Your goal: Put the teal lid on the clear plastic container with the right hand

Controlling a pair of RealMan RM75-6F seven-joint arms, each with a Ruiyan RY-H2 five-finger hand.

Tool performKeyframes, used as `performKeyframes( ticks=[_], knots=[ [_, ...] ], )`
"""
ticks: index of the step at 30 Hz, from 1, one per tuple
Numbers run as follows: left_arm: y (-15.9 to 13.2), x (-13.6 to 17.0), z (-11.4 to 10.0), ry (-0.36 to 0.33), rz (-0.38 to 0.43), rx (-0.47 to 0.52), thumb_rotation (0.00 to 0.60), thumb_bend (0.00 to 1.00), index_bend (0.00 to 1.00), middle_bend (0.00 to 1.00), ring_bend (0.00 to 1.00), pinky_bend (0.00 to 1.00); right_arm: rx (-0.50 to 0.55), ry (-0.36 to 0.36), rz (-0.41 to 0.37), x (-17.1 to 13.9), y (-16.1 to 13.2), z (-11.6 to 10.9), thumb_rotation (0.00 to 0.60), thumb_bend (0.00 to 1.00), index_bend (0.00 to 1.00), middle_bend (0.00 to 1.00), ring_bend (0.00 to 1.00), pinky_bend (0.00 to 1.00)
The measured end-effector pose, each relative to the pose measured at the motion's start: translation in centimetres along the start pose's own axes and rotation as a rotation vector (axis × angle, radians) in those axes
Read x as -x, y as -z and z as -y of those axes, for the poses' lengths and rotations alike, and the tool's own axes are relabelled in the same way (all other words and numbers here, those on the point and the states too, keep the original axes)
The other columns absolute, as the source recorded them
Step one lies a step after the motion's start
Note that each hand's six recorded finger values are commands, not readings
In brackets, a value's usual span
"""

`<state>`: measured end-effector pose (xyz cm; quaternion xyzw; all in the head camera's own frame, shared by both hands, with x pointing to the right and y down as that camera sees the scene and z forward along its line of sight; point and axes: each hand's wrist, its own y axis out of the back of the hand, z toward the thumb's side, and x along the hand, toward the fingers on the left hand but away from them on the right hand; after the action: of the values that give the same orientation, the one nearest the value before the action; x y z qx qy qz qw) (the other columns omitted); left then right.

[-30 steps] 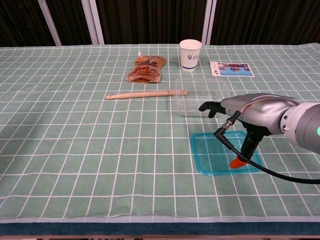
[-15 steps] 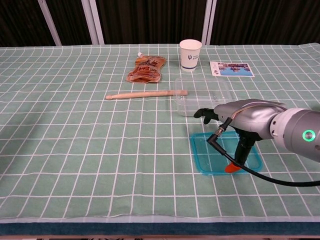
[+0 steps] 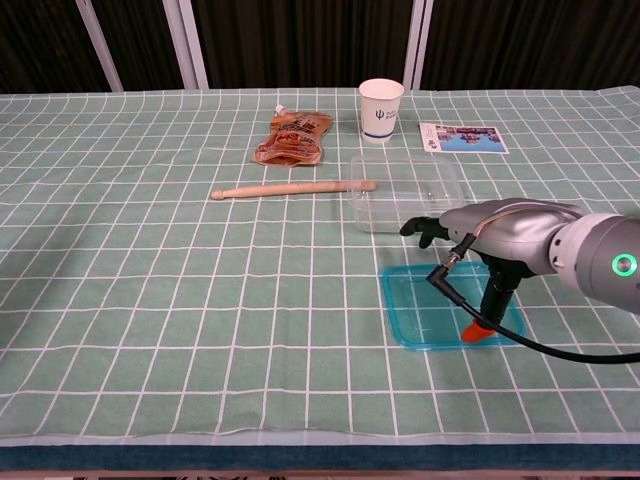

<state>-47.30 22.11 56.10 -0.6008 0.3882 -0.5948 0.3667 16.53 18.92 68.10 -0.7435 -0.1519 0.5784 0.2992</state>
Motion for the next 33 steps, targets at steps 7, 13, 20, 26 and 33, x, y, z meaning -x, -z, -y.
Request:
performKeyframes(
  ticks=[7,13,20,26,33],
  knots=[
    [-0.01,0.00,0.01,-0.001,-0.001,-0.001,0.600,0.66,0.11,0.00,0.00,0.00,0.013,-0.002,0.000,0.29,0.22,0.56,0.600,0.13,0.00,0.17,0.00,0.00],
    [0.05,-0.02,-0.02,-0.003,-0.002,-0.001,0.600,0.66,0.11,0.00,0.00,0.00,0.007,-0.003,0.000,0.44,0.09,0.87,0.600,0.13,0.00,0.17,0.00,0.00],
    [0.06,-0.03,-0.02,-0.002,-0.002,-0.001,0.600,0.66,0.11,0.00,0.00,0.00,0.000,0.000,0.006,0.46,0.14,1.04,0.600,0.13,0.00,0.17,0.00,0.00],
    [0.06,-0.03,0.00,-0.002,-0.002,-0.001,0.600,0.66,0.11,0.00,0.00,0.00,0.001,0.000,0.013,0.53,0.39,1.09,0.600,0.13,0.00,0.17,0.00,0.00],
    [0.07,-0.02,-0.01,-0.003,-0.003,-0.001,0.600,0.66,0.11,0.00,0.00,0.00,0.000,-0.001,0.016,0.54,0.47,1.12,0.600,0.13,0.00,0.17,0.00,0.00]
  ],
)
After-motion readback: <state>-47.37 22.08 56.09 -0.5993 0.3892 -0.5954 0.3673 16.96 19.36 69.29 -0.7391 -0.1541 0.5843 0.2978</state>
